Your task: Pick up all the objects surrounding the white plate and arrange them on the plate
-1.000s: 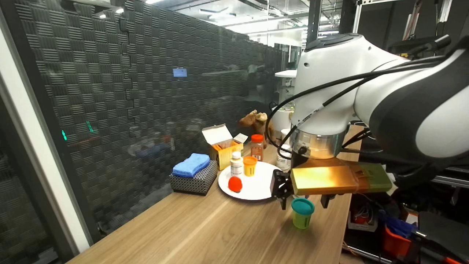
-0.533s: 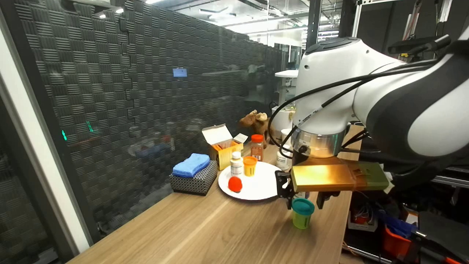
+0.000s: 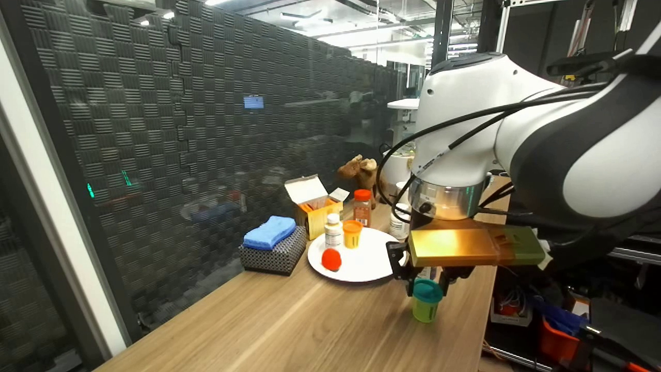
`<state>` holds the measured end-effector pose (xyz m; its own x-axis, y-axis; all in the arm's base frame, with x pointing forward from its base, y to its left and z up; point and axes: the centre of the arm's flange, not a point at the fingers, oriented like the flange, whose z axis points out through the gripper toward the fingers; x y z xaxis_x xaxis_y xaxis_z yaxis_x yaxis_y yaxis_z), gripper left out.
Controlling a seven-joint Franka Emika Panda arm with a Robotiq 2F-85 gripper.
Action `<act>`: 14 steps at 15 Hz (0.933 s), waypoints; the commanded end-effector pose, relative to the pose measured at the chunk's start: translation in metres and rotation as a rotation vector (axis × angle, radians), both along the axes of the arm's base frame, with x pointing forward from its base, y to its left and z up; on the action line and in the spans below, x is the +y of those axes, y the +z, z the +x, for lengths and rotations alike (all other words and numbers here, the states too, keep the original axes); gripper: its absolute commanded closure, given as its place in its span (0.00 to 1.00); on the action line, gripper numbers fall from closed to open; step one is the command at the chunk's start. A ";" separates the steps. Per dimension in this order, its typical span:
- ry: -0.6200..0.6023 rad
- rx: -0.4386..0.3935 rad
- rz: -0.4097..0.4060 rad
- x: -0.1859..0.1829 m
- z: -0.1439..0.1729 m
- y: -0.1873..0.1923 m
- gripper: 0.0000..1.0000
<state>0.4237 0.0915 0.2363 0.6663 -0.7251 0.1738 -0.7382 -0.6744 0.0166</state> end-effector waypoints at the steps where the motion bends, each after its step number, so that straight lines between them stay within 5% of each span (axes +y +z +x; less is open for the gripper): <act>1: 0.007 -0.016 -0.021 0.000 0.011 0.031 0.72; 8: 0.057 -0.065 -0.082 -0.001 0.078 0.061 0.72; 14: 0.123 -0.128 -0.160 -0.008 0.128 0.038 0.72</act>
<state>0.5203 0.0848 0.2900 0.7047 -0.6366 0.3134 -0.6778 -0.7346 0.0319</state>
